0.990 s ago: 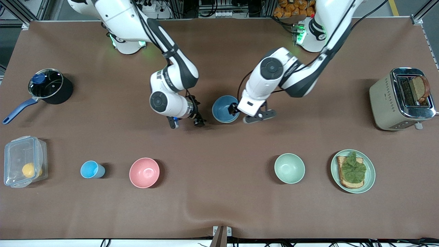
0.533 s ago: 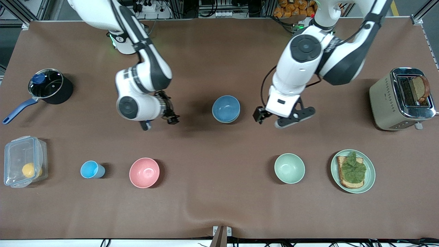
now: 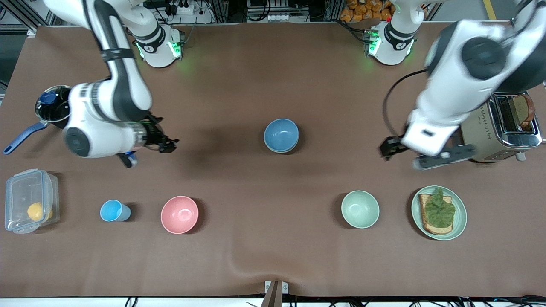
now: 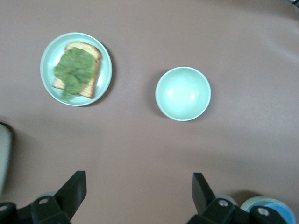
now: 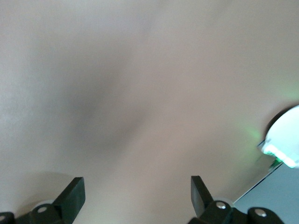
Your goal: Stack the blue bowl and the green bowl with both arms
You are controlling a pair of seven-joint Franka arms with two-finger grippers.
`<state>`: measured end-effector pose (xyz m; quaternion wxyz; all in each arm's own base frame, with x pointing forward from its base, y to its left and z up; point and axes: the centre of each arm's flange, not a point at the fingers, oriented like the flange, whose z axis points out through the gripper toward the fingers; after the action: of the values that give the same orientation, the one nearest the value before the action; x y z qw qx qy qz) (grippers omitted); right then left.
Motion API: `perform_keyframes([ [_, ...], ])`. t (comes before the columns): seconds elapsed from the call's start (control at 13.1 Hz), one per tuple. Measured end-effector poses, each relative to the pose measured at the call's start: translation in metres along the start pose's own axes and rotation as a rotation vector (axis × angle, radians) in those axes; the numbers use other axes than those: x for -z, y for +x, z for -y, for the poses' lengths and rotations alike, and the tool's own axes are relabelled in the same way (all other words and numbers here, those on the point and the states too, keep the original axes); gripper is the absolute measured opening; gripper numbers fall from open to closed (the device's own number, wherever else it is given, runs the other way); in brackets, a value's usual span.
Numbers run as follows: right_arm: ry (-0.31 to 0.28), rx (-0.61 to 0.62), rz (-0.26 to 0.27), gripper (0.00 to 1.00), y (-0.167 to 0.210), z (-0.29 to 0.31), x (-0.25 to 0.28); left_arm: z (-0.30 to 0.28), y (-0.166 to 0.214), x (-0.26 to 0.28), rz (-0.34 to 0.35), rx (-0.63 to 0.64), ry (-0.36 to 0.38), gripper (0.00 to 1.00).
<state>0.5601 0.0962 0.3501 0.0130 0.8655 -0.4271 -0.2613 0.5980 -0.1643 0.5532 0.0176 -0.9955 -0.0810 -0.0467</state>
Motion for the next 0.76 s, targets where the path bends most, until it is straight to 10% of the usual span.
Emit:
perform_keyframes([
  [0.46, 0.096, 0.31, -0.06, 1.0, 0.122, -0.111, 0.093, 0.115, 0.008, 0.047, 0.057, -0.092, -0.044, 1.0],
  [0.76, 0.082, 0.45, -0.18, 1.0, 0.113, -0.122, 0.142, 0.108, 0.004, 0.053, 0.073, -0.107, -0.041, 1.0],
])
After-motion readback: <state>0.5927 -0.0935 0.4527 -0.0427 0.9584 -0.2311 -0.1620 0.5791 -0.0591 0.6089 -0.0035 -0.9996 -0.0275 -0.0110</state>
